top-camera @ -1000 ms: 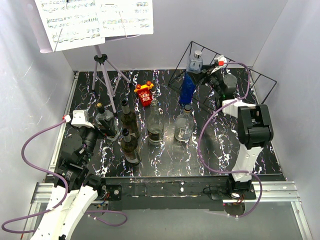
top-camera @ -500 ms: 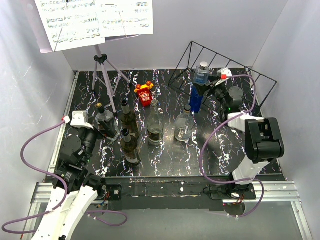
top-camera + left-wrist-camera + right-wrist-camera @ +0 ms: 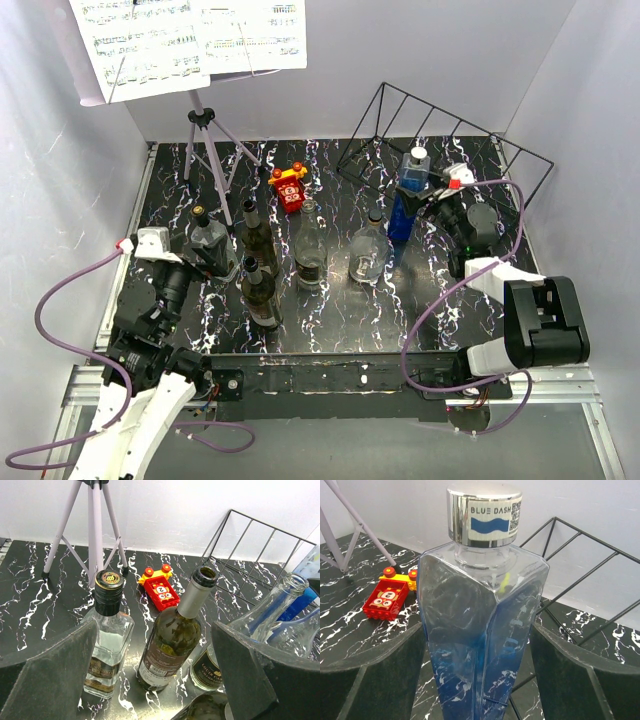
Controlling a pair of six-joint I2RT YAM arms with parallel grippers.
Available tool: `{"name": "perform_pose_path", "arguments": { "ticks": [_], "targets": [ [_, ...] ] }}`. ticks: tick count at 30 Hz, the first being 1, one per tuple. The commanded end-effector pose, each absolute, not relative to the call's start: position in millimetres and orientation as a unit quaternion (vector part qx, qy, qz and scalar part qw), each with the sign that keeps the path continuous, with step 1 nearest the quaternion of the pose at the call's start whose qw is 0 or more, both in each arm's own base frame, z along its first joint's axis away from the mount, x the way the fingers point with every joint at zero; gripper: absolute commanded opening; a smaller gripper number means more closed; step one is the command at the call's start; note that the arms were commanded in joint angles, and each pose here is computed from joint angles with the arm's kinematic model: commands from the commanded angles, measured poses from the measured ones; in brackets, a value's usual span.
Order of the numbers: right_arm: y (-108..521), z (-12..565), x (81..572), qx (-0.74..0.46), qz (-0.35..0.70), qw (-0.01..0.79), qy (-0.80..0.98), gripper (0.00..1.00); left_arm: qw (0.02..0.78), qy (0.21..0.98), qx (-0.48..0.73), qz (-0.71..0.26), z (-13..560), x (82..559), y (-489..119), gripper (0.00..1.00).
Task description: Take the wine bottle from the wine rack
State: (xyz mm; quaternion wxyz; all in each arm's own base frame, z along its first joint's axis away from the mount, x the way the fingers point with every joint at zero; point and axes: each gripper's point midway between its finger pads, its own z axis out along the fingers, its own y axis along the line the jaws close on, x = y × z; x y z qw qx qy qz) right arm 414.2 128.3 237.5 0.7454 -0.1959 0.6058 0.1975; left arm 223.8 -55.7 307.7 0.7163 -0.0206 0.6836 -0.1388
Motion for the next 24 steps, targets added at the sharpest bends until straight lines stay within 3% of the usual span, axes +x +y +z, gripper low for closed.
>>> {"name": "perform_pose_path", "arguments": {
  "ticks": [1, 4, 11, 19, 24],
  "targets": [
    [110.4, 350.9, 375.7, -0.195, 0.137, 0.875, 0.423, 0.01, 0.723, 0.675, -0.015, -0.147, 312.4, 219.7, -57.7, 0.98],
    [106.9, 346.6, 371.4, -0.186, 0.133, 0.875, 0.426, 0.05, 0.724, 0.673, -0.015, -0.149, 312.9, 218.4, -57.6, 0.98],
    [107.3, 339.5, 377.4, -0.178, 0.142, 0.865, 0.446, 0.47, 0.725, 0.672, -0.017, -0.148, 313.5, 217.8, -56.4, 0.98],
    [108.1, 336.2, 382.9, -0.184, 0.14, 0.856, 0.463, 0.77, 0.724, 0.674, -0.017, -0.146, 312.4, 218.1, -56.2, 0.98],
    [106.6, 334.0, 386.4, -0.188, 0.128, 0.848, 0.479, 0.86, 0.724, 0.673, -0.017, -0.148, 313.2, 218.0, -56.9, 0.98]
  ]
}}
